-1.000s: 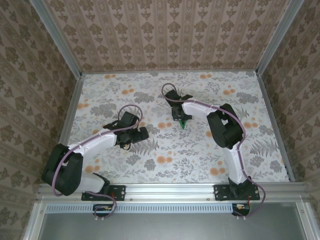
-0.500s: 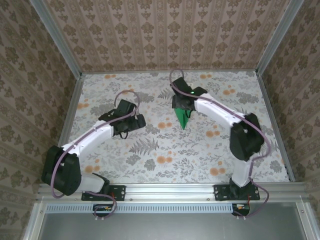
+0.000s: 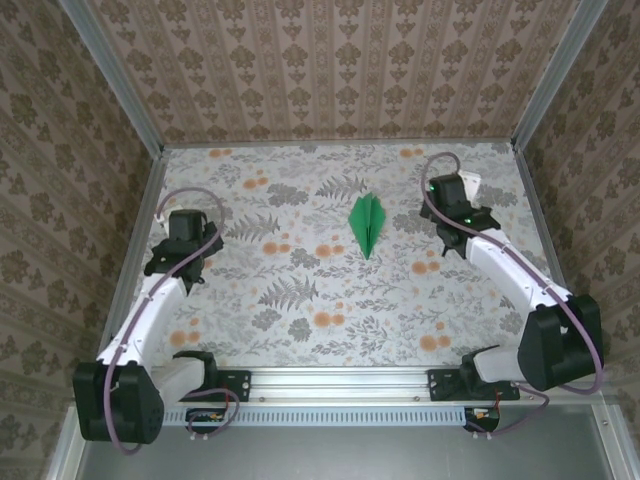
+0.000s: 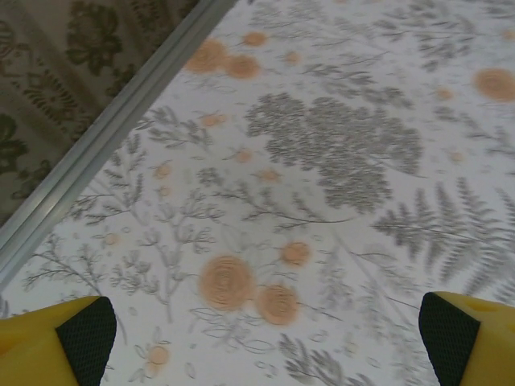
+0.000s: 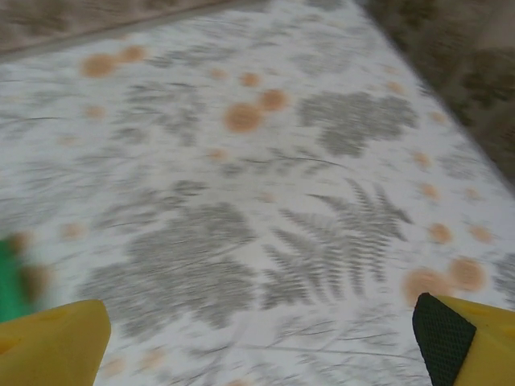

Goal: Fold a paper plane with a square sheet of paper (pick it up from the middle)
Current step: Turn over a paper plane at the center of the table, then reset both arms

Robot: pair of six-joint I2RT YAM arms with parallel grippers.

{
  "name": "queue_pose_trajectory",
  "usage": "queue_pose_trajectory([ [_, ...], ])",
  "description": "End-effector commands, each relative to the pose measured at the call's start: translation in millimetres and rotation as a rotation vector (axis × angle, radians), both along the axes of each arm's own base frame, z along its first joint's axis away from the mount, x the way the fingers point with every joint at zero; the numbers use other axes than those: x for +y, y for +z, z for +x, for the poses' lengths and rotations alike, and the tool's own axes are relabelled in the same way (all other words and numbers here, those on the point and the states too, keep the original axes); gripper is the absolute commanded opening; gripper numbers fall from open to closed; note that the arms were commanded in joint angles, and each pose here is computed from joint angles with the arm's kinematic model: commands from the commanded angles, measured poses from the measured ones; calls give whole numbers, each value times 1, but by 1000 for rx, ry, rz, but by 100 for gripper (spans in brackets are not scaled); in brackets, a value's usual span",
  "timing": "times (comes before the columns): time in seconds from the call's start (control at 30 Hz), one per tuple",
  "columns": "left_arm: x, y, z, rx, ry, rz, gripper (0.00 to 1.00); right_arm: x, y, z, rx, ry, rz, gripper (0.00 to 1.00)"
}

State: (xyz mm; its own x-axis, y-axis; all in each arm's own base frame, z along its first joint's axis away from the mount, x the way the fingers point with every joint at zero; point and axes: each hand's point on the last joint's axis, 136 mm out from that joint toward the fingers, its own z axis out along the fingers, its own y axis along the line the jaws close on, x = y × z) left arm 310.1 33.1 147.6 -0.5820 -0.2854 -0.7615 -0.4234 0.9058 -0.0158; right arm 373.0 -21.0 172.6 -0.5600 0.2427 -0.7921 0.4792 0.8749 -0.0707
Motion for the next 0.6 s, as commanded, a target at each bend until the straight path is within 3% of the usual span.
queue_pose_trajectory([
  [0.0,17,-1,9,-77,10,86,100,-31,-11,1,-42,-64,-45,100],
  [0.2,11,-15,27,-163,-113,201,100,-44,-52,7,-35,-15,-76,100],
  [0.4,-13,-33,46,-212,-290,221,100,-28,-54,18,-176,132,-78,100],
  [0.57,-29,-25,57,-309,-393,226,100,-13,-60,29,-232,234,-65,100],
])
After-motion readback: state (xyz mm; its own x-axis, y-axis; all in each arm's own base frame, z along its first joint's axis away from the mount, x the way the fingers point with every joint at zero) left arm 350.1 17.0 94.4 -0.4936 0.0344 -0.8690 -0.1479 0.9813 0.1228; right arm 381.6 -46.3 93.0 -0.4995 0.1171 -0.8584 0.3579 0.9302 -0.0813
